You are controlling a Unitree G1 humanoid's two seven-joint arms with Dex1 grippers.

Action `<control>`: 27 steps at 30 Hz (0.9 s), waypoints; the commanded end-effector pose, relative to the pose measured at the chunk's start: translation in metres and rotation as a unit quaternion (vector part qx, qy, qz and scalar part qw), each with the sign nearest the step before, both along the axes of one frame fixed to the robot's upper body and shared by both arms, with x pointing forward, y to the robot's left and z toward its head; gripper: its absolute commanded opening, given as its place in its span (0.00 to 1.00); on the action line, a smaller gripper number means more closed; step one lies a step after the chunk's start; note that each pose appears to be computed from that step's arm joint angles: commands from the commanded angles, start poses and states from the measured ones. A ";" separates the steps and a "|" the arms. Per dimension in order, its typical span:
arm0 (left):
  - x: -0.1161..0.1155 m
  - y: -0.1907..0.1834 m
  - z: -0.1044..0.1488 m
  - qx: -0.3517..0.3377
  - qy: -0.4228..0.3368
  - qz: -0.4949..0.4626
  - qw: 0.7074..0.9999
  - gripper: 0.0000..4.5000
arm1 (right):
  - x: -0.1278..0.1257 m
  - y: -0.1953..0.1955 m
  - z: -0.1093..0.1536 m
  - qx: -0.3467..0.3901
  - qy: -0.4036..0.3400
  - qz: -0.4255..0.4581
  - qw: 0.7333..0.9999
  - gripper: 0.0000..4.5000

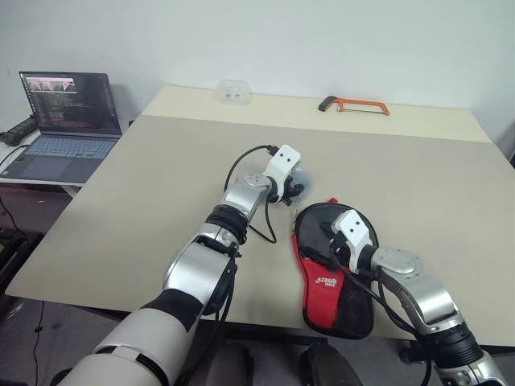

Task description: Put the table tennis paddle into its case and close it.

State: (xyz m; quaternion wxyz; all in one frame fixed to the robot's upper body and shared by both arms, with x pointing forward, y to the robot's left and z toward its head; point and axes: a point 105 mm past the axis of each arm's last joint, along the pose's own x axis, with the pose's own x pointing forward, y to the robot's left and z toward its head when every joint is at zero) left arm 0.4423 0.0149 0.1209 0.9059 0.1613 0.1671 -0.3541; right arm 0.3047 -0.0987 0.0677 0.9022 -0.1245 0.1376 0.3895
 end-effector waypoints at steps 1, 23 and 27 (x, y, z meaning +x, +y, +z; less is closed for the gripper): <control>0.007 0.002 0.015 0.007 -0.034 0.013 0.999 0.18 | -0.016 -0.012 -0.043 -0.041 0.081 -0.015 0.996 1.00; 0.020 -0.025 0.057 0.111 -0.186 0.016 0.976 0.10 | -0.015 -0.015 -0.052 -0.066 0.081 -0.022 0.994 1.00; 0.017 -0.043 0.067 0.161 -0.227 -0.003 0.960 0.10 | -0.026 -0.020 -0.058 -0.087 0.096 -0.005 0.992 1.00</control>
